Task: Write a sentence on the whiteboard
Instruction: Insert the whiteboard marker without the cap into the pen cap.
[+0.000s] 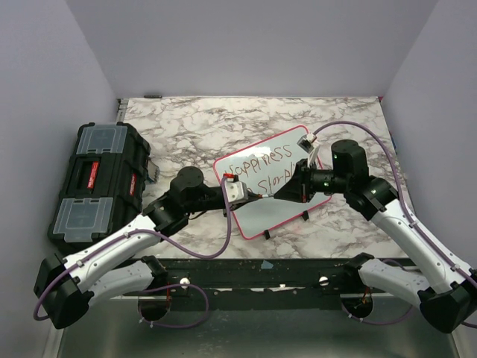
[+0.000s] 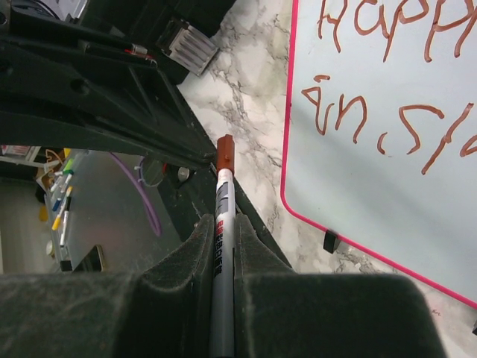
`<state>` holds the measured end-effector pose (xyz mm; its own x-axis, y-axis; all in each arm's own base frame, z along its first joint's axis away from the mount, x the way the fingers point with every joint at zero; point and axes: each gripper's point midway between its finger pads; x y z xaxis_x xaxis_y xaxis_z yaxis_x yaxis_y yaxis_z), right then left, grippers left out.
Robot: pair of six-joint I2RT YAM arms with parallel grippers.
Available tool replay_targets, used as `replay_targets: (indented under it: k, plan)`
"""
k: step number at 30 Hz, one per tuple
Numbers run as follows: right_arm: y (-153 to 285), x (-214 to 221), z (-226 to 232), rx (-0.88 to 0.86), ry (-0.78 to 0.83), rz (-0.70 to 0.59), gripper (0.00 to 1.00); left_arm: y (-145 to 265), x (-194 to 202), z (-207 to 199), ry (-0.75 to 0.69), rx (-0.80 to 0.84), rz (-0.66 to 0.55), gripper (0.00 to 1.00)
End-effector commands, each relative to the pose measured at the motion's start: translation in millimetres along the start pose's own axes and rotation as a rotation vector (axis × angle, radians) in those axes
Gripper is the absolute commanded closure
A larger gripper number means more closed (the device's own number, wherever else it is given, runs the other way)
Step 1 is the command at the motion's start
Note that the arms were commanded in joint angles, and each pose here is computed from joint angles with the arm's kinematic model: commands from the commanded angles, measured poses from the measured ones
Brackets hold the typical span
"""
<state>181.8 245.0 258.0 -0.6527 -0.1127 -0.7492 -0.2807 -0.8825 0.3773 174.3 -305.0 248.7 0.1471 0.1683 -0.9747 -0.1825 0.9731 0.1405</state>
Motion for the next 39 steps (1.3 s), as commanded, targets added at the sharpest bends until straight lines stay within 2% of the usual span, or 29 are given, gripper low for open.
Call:
replay_targets:
  k: [1,21,28,36,39]
  plan:
    - [-5,-4,7,-0.034,0.008,-0.010,0.99,-6,-27,-3,-0.024,0.033,-0.075,1.00]
    - [-11,2,-1,-0.007,-0.010,-0.028,0.99,-11,-44,0,0.009,0.028,-0.111,1.00]
    - [-11,5,-11,0.046,-0.015,-0.026,0.99,5,-50,10,0.041,-0.071,-0.089,1.00]
    - [-8,1,-9,0.047,-0.008,-0.040,0.99,29,-4,21,0.108,-0.245,0.041,0.46]
    - [-8,0,-7,0.038,-0.007,-0.042,0.99,32,10,24,0.113,-0.282,0.064,0.36]
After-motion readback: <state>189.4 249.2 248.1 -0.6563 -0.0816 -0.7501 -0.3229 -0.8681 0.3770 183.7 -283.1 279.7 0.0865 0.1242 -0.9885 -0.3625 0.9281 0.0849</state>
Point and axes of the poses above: each gripper's point midway between its finger pads, its own y axis back along the fingers, its own z axis along the line the jaws close on, x = y × z, and after that the axes turned 3 degrees about y, right-handed
